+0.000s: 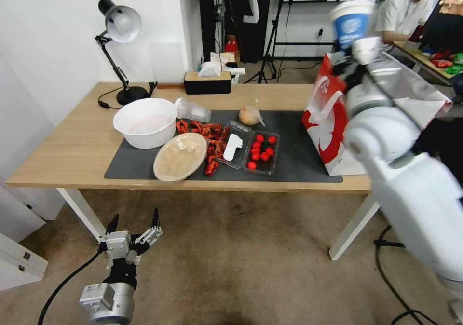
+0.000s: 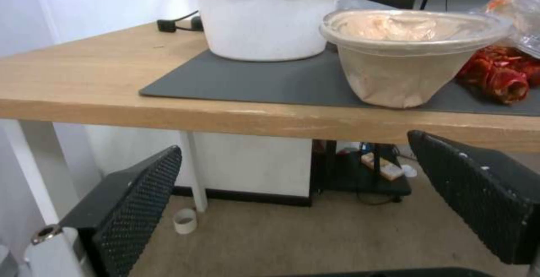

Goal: Pick up the trash from the table and place it into the takeout bag.

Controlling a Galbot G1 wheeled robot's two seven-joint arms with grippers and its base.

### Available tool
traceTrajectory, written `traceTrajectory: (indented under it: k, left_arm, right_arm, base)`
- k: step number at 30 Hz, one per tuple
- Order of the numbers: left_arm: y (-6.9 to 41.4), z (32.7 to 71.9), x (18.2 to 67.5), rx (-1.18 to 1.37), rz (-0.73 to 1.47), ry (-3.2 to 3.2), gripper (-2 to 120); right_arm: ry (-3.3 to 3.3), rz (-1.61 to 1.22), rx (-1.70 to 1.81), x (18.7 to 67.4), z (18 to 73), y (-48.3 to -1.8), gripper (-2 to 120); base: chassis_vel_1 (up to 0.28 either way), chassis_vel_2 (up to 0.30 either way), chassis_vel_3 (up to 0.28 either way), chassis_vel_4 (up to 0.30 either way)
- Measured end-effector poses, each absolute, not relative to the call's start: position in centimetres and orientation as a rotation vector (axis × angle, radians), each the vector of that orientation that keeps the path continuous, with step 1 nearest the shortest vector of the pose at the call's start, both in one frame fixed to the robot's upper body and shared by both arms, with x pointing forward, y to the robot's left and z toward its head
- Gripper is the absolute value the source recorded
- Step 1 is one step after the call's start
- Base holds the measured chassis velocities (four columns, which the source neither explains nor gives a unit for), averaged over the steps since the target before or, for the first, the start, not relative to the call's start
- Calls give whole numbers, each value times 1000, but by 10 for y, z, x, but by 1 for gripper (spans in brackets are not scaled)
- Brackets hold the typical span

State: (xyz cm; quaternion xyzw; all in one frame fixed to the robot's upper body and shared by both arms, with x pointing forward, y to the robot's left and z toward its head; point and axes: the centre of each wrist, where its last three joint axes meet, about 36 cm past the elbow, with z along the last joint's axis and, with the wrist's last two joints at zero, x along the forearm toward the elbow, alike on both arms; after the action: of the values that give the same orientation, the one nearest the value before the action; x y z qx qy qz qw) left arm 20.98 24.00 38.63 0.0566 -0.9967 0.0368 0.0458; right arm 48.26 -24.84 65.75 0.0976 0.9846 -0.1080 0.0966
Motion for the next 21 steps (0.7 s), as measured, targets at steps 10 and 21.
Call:
traceTrajectory:
  k: [10,21]
  left_arm:
    - [239,382,211,158,120,-3036,100]
    - [243,383,208,164,118,-3042,100]
  right_arm:
    - [3022,-333,452,487,643,-307,40]
    - [3100,-287,461,494,631,-317,78]
  base:
    - [0,0,0,0]
    - [0,0,0,0]
